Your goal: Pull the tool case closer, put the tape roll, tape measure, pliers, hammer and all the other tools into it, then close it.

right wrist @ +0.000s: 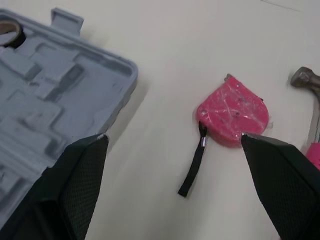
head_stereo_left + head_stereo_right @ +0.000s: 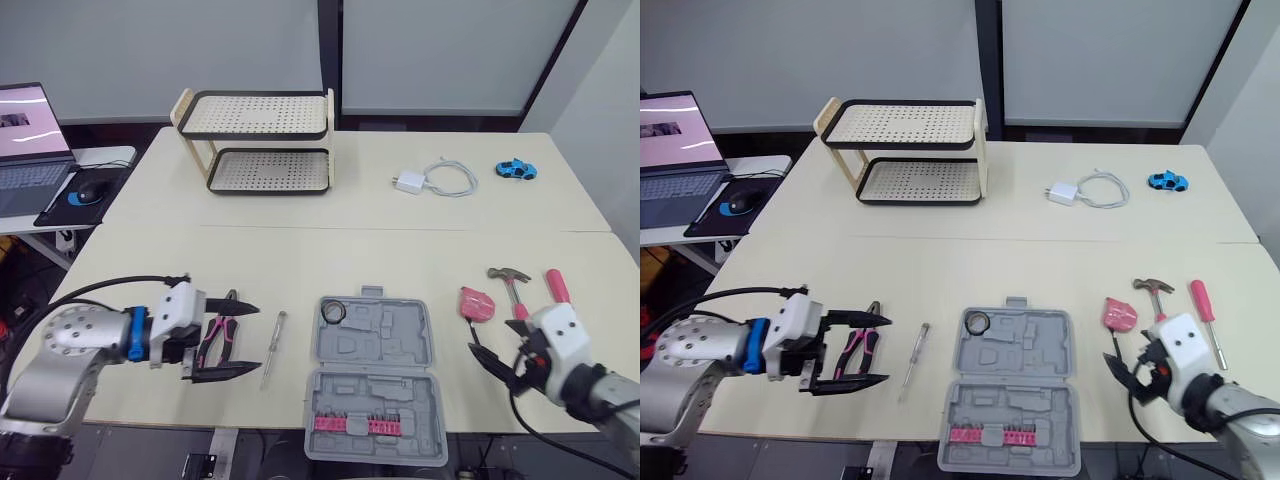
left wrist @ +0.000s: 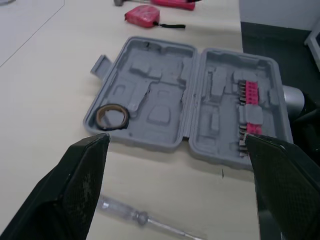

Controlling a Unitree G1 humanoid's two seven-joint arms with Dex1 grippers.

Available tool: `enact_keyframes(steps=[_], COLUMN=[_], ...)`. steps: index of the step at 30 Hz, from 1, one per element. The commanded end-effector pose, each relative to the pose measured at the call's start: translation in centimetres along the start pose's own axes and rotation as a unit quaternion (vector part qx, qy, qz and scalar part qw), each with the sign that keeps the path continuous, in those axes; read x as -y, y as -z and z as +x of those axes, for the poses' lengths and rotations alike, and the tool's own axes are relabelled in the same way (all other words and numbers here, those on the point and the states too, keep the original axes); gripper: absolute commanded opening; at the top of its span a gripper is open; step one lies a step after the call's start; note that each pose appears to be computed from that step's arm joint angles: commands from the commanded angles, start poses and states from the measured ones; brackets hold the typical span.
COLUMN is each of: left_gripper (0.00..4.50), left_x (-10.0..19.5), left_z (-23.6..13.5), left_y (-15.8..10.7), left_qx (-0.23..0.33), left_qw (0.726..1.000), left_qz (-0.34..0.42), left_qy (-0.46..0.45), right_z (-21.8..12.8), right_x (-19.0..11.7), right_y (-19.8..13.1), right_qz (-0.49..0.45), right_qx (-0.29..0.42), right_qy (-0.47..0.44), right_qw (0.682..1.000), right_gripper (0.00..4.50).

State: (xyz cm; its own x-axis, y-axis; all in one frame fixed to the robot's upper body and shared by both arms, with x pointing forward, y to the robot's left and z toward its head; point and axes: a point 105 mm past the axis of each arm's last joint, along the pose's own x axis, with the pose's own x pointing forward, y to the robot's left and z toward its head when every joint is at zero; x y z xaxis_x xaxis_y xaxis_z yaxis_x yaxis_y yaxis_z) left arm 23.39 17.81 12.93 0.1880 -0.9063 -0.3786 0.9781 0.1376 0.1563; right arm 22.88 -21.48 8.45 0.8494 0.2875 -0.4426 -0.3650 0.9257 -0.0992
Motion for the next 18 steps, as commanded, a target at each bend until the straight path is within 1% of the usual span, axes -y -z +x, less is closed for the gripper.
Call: enact_keyframes(steps=[1,9,15,18], left_gripper=[4.48,4.48,4.48,4.48], left_x=[0.0,-0.5,-0.6,-0.6], left_z=[1.5,3.8,4.9,5.0], left_y=[-1.8,-4.2,-5.6,-5.9], left_qx=[0.025,0.043,0.056,0.055], left_qw=[0.999,0.997,0.996,0.996], left_qz=[0.023,0.048,0.049,0.048], left_qy=[0.026,0.051,0.057,0.059], right_z=[1.4,3.5,4.7,5.2], right_x=[0.3,1.4,1.2,1.4], right_y=[0.6,3.4,3.5,3.6], right_qz=[0.020,0.062,0.078,0.084], right_qx=[0.000,-0.023,-0.019,-0.017], right_qy=[0.046,0.107,0.109,0.112], right_qw=[0.999,0.992,0.991,0.990], right_gripper=[4.50,4.50,4.50,4.50])
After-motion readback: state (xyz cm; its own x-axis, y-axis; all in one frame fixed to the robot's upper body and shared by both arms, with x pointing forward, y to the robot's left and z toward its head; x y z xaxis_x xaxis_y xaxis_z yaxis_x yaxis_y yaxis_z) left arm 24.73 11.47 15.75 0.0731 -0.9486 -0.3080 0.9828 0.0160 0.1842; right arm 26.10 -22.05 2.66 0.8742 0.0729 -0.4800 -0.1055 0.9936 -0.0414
